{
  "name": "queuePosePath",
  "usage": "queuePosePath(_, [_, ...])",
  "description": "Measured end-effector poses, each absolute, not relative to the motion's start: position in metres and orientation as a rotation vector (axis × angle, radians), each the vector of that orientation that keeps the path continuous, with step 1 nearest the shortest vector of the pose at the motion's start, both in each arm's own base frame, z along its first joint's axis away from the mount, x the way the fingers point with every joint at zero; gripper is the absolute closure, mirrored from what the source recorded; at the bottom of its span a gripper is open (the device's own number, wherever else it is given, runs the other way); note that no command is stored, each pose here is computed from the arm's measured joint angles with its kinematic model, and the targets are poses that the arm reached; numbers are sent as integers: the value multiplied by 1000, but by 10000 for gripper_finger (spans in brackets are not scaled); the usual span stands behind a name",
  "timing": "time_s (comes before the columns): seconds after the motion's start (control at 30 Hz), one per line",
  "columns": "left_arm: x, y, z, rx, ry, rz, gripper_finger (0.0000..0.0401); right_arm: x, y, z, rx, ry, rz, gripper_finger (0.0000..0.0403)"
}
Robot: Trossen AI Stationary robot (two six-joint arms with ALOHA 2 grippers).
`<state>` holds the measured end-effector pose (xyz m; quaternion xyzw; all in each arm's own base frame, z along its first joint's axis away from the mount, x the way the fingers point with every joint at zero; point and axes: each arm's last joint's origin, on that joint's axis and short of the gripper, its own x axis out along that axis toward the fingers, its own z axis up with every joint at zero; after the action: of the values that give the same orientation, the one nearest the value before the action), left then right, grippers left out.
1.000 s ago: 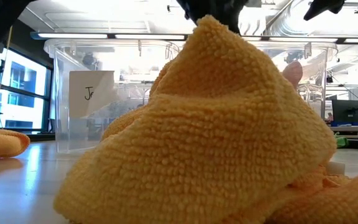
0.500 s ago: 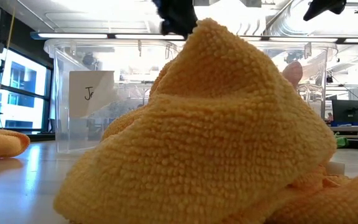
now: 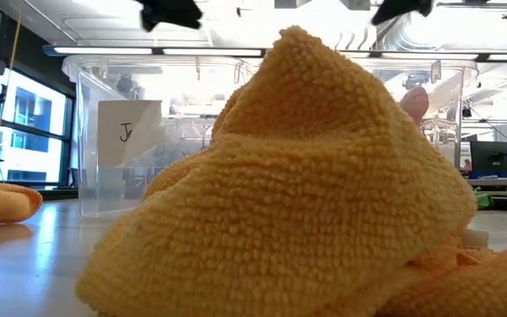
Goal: Sort microfiber towel by color & place in baskets
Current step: Put the green towel into the left transparent bin
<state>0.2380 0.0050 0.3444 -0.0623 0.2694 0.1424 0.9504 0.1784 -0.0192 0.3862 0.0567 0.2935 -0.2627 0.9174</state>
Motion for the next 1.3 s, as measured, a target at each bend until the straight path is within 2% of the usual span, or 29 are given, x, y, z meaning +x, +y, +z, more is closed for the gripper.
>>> queuePosePath(0.27, [192,5,337,-172,473,292,295,252,-57,377,163,502,-584,403])
queuePosePath(0.47, [177,6,332,-154,458,286,295,294,-104,371,192,607,-661,403])
queuePosePath(0.63, [174,6,327,-151,493,289,295,299,-142,365,304,752,-805,397])
queuePosePath(0.73, [172,6,325,-140,519,290,295,297,-161,362,336,779,-834,379])
queuePosePath(0.9, [172,6,324,-123,531,287,295,305,-188,349,425,741,-725,330])
queuePosePath(1.1, [172,7,325,-97,532,289,295,331,-203,313,407,809,-684,273])
queuePosePath(1.3, [172,11,324,-93,535,310,295,351,-213,282,428,859,-643,241])
